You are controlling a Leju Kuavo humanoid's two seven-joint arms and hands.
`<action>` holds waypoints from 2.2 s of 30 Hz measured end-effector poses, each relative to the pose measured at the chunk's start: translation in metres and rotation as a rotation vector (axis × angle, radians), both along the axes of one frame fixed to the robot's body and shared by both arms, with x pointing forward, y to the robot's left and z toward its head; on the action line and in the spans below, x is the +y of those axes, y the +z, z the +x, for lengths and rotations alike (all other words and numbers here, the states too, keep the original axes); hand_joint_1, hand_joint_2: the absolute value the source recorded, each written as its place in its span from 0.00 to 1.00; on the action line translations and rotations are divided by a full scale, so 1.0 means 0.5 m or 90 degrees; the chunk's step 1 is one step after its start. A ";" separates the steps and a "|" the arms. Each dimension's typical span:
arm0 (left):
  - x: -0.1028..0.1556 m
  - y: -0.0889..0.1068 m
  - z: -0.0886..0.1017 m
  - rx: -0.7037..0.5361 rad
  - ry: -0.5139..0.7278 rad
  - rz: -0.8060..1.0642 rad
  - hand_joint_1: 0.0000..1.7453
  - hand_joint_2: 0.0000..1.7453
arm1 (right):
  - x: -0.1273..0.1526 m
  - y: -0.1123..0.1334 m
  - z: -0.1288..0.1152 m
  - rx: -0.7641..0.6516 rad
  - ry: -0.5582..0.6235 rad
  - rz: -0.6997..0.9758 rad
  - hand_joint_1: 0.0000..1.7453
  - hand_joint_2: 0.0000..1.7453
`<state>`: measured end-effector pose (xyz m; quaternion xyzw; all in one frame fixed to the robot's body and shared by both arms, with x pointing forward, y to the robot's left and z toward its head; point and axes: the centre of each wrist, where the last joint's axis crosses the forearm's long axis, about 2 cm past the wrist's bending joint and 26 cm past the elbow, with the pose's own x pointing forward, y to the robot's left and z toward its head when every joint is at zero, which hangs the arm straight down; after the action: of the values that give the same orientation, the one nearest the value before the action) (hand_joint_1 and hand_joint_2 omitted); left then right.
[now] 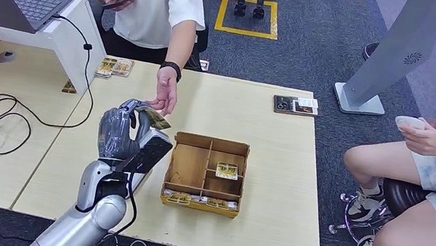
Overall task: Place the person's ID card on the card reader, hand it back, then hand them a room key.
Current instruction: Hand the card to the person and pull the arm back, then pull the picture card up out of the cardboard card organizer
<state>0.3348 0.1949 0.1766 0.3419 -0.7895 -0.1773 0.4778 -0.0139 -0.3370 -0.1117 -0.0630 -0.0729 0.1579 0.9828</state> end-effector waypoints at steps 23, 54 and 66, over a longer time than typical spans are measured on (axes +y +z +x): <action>-0.005 0.017 0.091 0.025 0.077 0.076 0.82 1.00 | 0.000 0.000 0.022 -0.004 0.047 -0.002 0.00 1.00; -0.014 -0.015 0.075 0.005 0.038 0.069 0.00 1.00 | -0.001 0.000 0.016 -0.002 0.062 -0.015 0.00 1.00; -0.006 -0.020 0.074 0.011 0.045 0.059 0.00 1.00 | -0.006 0.001 0.016 -0.002 0.062 -0.020 0.00 1.00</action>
<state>0.3716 0.1922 0.1665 0.3897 -0.7636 -0.1996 0.4746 -0.0061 -0.3402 -0.1113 -0.0752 -0.0752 0.2064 0.9727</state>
